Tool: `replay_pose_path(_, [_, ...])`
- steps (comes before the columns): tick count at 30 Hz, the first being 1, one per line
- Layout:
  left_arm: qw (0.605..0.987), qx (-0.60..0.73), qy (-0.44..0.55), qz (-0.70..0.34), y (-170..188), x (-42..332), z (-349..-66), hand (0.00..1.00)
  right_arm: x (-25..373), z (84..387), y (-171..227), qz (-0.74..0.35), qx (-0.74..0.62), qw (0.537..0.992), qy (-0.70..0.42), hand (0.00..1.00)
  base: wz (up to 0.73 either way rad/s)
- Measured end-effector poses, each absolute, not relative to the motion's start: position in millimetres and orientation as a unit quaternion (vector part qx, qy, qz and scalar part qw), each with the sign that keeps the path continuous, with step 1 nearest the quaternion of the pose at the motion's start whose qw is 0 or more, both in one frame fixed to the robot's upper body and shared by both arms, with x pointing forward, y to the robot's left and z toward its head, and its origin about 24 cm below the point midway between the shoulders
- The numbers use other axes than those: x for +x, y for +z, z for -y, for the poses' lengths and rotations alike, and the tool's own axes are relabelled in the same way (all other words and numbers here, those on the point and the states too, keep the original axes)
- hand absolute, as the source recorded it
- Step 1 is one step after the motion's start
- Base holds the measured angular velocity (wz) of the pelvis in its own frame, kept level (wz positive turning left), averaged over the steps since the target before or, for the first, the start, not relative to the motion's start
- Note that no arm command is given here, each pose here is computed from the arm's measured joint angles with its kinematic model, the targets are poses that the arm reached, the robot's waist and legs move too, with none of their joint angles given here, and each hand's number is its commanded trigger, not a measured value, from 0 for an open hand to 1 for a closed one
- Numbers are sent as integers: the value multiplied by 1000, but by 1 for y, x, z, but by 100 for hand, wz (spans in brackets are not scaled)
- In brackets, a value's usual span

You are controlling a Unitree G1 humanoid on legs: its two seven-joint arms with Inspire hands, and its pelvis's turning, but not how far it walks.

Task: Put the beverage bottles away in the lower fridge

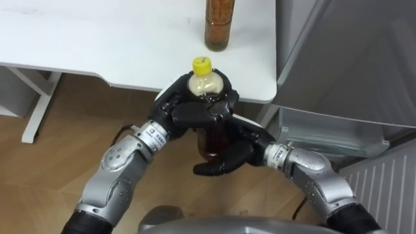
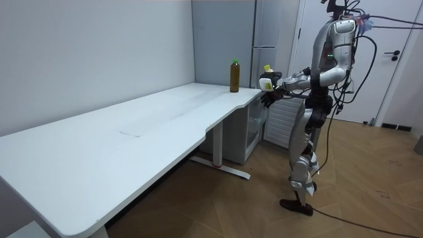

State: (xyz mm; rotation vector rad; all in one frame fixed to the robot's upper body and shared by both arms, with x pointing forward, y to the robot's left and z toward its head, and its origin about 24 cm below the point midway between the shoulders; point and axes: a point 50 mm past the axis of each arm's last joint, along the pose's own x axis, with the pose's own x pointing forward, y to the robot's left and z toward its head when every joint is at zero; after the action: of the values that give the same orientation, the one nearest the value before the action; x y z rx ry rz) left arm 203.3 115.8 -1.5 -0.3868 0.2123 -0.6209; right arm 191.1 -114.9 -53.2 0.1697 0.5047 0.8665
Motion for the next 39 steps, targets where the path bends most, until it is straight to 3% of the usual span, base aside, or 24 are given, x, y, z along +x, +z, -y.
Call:
replay_pose_path(7, [925,-189,-307,-121,-8,195,-115,100,190,117,-52,-237,124,872,410,0,0])
replay_pose_path(8, [924,-186,-310,-124,-9,194,-115,100,189,117,-52,-237,132,872,409,18,0])
replay_pose_path(9, [923,-186,-314,-126,-9,192,-115,100,189,117,-52,-237,140,871,408,55,0])
replay_pose_path(10, [922,-186,-316,-126,-9,192,-115,100,188,118,-52,-237,145,870,406,67,0])
replay_pose_path(11, [921,-185,-320,-126,-9,192,-116,100,188,118,-52,-237,148,870,406,89,0])
replay_pose_path(12, [919,-185,-324,-125,-9,192,-116,100,188,118,-52,-237,149,870,406,100,0])
replay_pose_path(22, [913,-183,-346,-117,-7,190,-112,99,184,119,-56,-250,169,867,397,100,0])
replay_pose_path(24, [913,-184,-346,-117,-8,190,-113,74,183,118,-56,-251,168,865,401,100,0])
replay_pose_path(25, [913,-185,-345,-118,-8,190,-113,33,183,118,-56,-251,167,865,401,100,0])
replay_pose_path(26, [912,-193,-343,-119,-8,190,-113,0,183,118,-56,-250,167,865,402,100,0])
replay_pose_path(39, [912,-197,-340,-119,-8,190,-112,0,181,113,-56,-252,169,862,407,100,0])
